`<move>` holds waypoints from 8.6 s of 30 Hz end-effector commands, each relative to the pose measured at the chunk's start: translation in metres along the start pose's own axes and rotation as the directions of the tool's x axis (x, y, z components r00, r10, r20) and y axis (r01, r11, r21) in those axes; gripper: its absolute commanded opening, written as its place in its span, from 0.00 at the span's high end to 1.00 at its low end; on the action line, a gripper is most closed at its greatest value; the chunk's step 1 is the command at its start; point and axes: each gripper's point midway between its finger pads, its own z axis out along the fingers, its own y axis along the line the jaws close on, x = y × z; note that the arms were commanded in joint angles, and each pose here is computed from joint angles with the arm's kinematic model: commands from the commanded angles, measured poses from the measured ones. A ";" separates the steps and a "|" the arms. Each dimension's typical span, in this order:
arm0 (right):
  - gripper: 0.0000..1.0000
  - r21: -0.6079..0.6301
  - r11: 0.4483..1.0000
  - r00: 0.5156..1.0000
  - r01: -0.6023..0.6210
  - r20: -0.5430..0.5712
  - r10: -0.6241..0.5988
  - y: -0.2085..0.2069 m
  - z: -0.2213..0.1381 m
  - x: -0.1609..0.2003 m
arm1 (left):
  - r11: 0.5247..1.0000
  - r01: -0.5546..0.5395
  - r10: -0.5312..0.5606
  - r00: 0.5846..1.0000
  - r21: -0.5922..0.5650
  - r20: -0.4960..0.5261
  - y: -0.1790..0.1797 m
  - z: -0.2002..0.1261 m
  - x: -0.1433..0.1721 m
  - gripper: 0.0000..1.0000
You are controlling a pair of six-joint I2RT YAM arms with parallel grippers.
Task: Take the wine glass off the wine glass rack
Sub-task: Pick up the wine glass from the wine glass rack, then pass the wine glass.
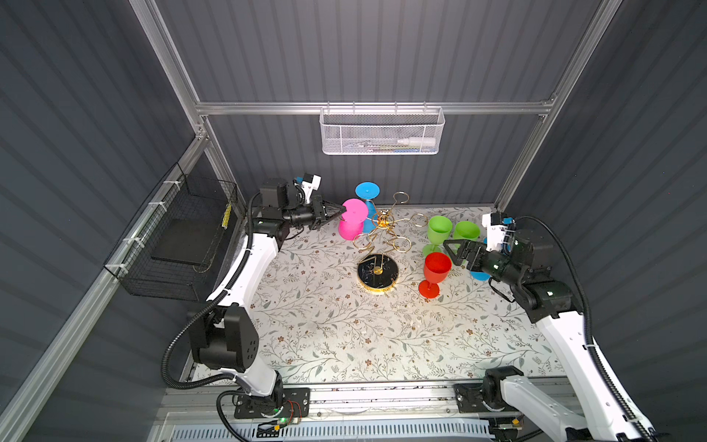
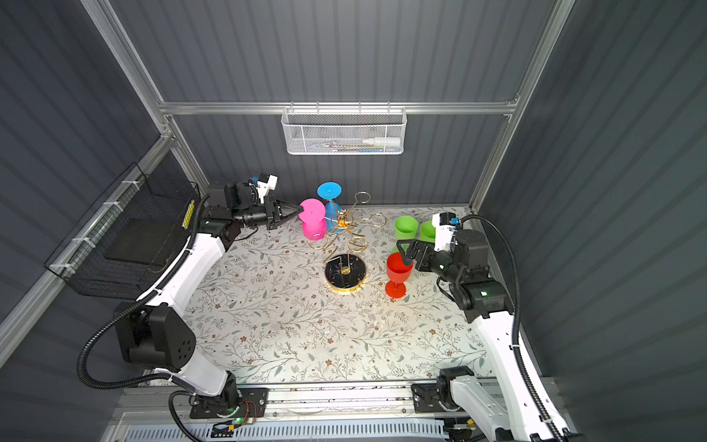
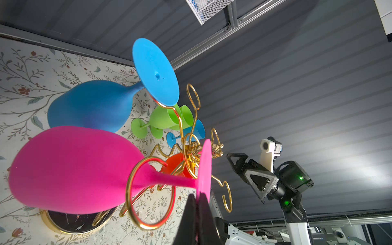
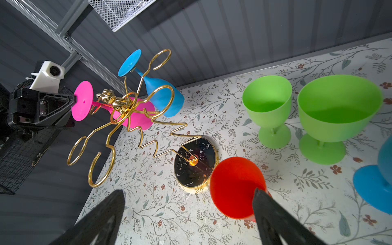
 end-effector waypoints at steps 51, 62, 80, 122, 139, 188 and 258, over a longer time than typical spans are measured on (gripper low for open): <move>0.03 0.001 0.999 0.999 0.033 0.038 -0.033 0.003 -0.010 -0.006 | 0.994 -0.057 0.080 0.963 -0.094 0.258 0.002 -0.069 -0.071 1.00; 0.04 -0.009 0.991 0.987 0.130 0.092 -0.129 0.019 -0.016 -0.027 | 0.991 -0.130 0.116 0.945 0.027 0.306 -0.059 -0.121 -0.082 1.00; 0.03 -0.286 0.755 0.797 0.590 0.354 -0.489 0.161 -0.011 -0.055 | 0.969 -0.186 0.116 0.924 0.164 0.365 -0.137 -0.161 -0.064 1.00; 0.01 -0.281 0.488 0.561 0.826 0.487 -0.670 0.247 0.104 -0.063 | 0.898 -0.045 0.051 0.999 0.438 -0.001 -0.193 -0.063 -0.003 1.00; 0.12 -0.219 0.504 0.545 0.836 0.443 -0.712 0.241 0.111 -0.060 | 0.869 -0.022 0.040 0.999 0.494 -0.025 -0.196 -0.057 -0.006 1.00; 0.54 -0.332 0.855 0.889 0.399 -0.087 -0.449 0.182 -0.009 -0.002 | 0.570 -0.809 0.790 0.490 -0.146 0.369 -0.113 -0.051 -0.009 0.36; 0.60 -0.452 0.878 0.908 0.156 -0.284 -0.308 0.199 0.020 0.027 | -0.212 -0.976 0.856 -0.208 -0.045 0.473 -0.181 0.017 0.056 0.73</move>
